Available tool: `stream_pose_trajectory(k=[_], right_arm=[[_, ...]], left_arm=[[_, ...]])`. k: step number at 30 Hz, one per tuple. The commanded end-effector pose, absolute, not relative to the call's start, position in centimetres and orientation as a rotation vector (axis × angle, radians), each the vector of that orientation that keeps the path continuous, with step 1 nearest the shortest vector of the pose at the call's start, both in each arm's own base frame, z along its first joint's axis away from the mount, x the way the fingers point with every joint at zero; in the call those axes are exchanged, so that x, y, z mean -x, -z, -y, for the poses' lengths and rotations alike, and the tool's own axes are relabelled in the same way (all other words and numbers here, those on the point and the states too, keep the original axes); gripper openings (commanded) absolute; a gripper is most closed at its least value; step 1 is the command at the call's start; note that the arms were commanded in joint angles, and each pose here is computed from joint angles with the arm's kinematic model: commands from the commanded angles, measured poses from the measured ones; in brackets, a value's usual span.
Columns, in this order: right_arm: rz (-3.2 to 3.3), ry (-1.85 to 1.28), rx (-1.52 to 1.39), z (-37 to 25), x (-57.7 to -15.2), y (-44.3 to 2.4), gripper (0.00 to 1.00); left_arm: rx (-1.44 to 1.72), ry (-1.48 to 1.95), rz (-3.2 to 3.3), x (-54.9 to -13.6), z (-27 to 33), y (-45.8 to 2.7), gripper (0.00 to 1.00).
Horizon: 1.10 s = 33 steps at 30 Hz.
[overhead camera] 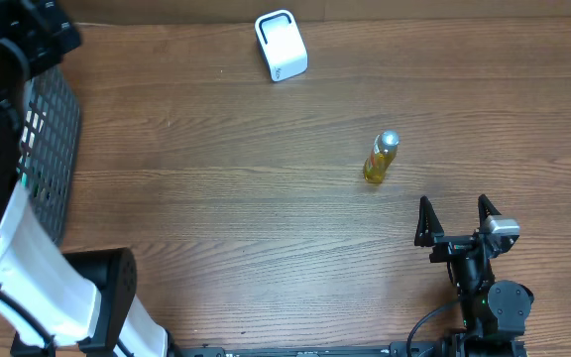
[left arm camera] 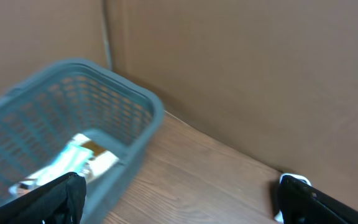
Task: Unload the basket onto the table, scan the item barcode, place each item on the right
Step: 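Return the left gripper to the basket and grasp the green-capped jar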
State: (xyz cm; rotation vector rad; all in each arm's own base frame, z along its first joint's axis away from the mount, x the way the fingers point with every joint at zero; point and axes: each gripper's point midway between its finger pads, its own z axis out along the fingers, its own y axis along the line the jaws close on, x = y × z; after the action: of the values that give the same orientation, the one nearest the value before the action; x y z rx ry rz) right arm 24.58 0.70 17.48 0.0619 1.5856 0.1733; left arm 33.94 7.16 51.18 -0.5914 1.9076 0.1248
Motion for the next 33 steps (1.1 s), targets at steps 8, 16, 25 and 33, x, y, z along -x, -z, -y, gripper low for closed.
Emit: stream_pose_trajectory(k=[8,16,25,33], right_arm=[[-1.585,-0.173,-0.068,-0.7,-24.6,-17.2,1.00],[-1.585,-0.173,-0.068,-0.7,-24.6,-17.2,1.00],[-1.585,-0.173,-0.068,-0.7,-24.6,-17.2,1.00],[-1.585,-0.173,-0.068,-0.7,-24.6,-17.2,1.00]], left_arm=[[0.668,-0.321,-1.948,-32.3,-12.4,-50.1,1.00],[0.740,-0.387,-2.143,-30.7,-13.8,-45.5,1.00],[1.006,-0.454,-2.256,-25.4,-16.4,-40.3,0.99],[1.255,-0.385,-2.230,-23.5,-21.6,-36.9,1.00]])
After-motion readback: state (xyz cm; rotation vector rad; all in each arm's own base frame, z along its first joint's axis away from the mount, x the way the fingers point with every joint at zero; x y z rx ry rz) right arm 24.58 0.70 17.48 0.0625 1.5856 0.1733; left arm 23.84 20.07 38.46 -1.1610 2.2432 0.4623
